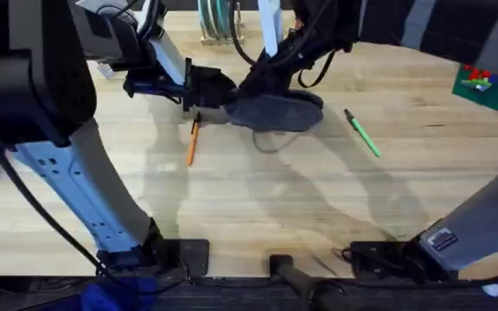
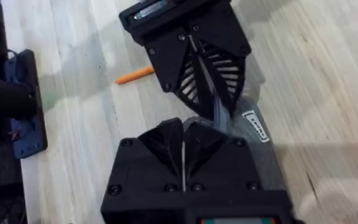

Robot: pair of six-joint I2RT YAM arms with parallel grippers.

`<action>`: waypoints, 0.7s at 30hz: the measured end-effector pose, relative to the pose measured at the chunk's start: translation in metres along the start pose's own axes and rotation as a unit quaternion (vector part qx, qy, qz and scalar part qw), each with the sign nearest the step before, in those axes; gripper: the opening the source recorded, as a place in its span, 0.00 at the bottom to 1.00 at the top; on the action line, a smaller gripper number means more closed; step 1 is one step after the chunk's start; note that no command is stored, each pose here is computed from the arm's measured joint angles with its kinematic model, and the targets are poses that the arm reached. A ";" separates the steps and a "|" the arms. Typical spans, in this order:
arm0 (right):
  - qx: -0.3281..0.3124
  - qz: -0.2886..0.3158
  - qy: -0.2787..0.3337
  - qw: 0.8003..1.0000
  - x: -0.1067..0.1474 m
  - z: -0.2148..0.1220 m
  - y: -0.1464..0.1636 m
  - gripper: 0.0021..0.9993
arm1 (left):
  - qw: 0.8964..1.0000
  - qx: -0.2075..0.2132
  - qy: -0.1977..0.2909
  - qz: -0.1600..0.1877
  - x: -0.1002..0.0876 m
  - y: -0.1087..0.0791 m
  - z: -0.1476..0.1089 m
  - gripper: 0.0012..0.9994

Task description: Unzip the bag, pick up the pens from the table one at a time and place them inside, then zip the bag closed.

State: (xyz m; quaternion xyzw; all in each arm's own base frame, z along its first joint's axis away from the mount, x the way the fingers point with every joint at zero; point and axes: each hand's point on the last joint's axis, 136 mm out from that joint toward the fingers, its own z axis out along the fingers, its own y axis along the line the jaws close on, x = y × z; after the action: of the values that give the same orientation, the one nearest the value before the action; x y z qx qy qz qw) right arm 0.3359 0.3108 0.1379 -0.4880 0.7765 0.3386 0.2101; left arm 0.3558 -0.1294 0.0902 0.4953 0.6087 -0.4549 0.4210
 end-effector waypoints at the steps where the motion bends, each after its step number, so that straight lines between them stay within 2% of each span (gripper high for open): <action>1: 0.000 0.000 0.000 1.000 0.000 0.000 0.000 0.03 | 1.000 0.000 0.000 0.000 0.000 0.000 0.000 0.04; 7: 0.003 0.000 0.002 1.000 0.000 0.000 -0.001 0.03 | 1.000 0.000 0.001 0.002 0.000 0.000 0.000 0.04; 13: 0.001 0.004 0.004 1.000 0.002 0.000 0.000 0.13 | 1.000 0.000 0.000 0.006 0.000 0.001 0.001 0.06; 15: -0.003 0.003 0.003 1.000 0.001 0.001 0.002 0.17 | 1.000 0.001 0.001 0.010 0.000 0.001 0.002 0.28; 16: -0.005 0.003 0.003 1.000 0.001 0.001 0.003 0.20 | 1.000 0.002 0.001 0.011 0.000 0.001 0.003 0.44; 18: -0.009 0.002 0.002 1.000 0.000 0.002 0.006 0.33 | 1.000 0.006 0.002 0.011 -0.001 0.000 0.005 0.74; 19: -0.010 0.004 0.002 1.000 0.000 0.002 0.007 0.43 | 1.000 0.007 0.002 0.012 -0.001 -0.001 0.007 0.90; 20: -0.012 0.003 0.002 1.000 -0.001 0.002 0.008 0.58 | 1.000 0.008 0.002 0.010 -0.001 -0.001 0.007 0.97; 21: -0.014 0.003 0.001 1.000 -0.001 0.002 0.008 0.72 | 1.000 0.009 0.002 0.010 -0.001 -0.002 0.008 0.99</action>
State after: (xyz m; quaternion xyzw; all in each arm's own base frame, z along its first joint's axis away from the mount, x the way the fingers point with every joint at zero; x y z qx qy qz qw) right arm 0.3287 0.3156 0.1399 -0.4891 0.7734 0.3496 0.2013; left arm 0.3549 -0.1373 0.0897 0.5063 0.6003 -0.4548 0.4201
